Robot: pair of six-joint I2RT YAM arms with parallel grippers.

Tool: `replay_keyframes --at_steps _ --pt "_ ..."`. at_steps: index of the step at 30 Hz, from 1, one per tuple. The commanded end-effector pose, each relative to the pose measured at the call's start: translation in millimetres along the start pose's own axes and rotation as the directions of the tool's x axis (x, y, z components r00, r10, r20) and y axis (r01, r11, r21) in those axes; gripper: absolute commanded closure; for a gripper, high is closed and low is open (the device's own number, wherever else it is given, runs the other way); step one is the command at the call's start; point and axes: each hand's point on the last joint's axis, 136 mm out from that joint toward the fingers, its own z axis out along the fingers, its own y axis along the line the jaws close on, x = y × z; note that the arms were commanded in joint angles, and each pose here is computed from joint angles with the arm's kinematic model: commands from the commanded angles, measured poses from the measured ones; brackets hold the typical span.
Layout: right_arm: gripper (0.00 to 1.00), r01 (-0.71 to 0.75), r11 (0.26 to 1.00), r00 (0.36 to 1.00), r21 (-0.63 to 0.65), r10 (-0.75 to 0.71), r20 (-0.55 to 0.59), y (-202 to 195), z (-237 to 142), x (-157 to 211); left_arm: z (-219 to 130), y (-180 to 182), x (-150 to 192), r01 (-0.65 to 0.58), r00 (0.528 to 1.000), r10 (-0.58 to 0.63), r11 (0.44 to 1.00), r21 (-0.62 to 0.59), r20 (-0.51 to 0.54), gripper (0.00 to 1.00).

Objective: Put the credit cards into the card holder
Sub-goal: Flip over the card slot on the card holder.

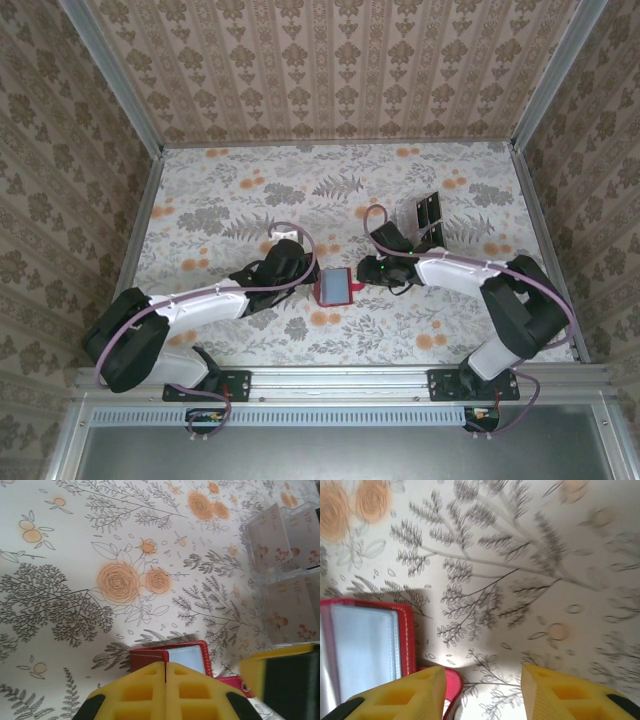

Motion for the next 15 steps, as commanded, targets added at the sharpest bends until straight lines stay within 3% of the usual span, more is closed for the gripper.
replay_keyframes --at_steps 1,8,15 --pt "0.55 0.018 1.000 0.999 0.011 -0.019 0.034 -3 -22 -3 -1 5 2 -0.043 0.999 0.043 0.998 -0.034 -0.006 1.00" --pt "0.58 0.068 0.989 0.998 -0.133 -0.067 0.006 46 -22 0 1 22 11 -0.053 0.998 0.052 0.997 -0.058 -0.017 1.00" --pt "0.69 0.103 0.979 0.992 -0.177 -0.113 -0.047 85 6 17 -4 33 11 -0.059 0.998 0.058 0.996 -0.066 -0.011 1.00"
